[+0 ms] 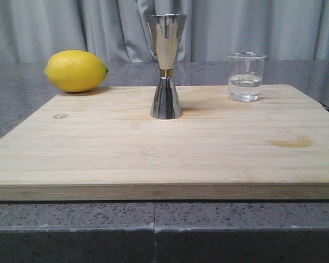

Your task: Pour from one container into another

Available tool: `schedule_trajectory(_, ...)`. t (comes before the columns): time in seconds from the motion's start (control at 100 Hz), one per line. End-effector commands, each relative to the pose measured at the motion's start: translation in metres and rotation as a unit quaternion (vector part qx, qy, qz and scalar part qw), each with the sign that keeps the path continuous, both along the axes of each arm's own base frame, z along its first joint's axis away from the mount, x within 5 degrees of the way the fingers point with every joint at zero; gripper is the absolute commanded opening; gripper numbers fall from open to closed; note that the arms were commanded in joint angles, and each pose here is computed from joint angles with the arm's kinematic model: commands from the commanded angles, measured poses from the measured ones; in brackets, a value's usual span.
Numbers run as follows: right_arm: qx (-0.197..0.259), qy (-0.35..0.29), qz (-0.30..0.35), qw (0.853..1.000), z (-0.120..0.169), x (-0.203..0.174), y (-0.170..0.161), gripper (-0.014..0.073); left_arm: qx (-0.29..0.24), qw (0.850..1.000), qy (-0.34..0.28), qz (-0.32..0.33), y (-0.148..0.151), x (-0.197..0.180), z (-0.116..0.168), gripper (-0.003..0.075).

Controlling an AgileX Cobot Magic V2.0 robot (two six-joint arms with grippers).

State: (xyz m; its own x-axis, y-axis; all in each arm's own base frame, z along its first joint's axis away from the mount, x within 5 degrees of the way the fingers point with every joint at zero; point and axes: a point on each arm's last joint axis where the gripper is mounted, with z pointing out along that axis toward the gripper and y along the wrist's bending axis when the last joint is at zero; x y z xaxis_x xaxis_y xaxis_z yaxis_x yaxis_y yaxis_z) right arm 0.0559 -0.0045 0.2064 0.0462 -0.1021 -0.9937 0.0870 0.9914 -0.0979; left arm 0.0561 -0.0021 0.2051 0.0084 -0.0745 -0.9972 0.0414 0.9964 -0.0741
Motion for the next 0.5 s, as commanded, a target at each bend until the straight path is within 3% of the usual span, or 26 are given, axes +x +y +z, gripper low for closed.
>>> schedule_trajectory(0.0,-0.005,-0.050,-0.006,0.999,0.0065,-0.0021,-0.0006,-0.0072,-0.005,0.999,-0.035,-0.001,-0.0002,-0.0006,-0.0013,-0.0019)
schedule_trajectory(0.23,-0.005,-0.052,-0.006,0.999,0.0068,-0.0022,-0.0006,-0.0072,-0.036,0.998,-0.044,-0.003,-0.0002,-0.0008,0.0005,-0.0019)
schedule_trajectory(0.49,-0.005,-0.052,-0.006,0.999,0.0068,-0.0022,-0.0006,-0.0072,-0.037,0.998,-0.046,-0.003,-0.0002,-0.0008,0.0009,-0.0019)
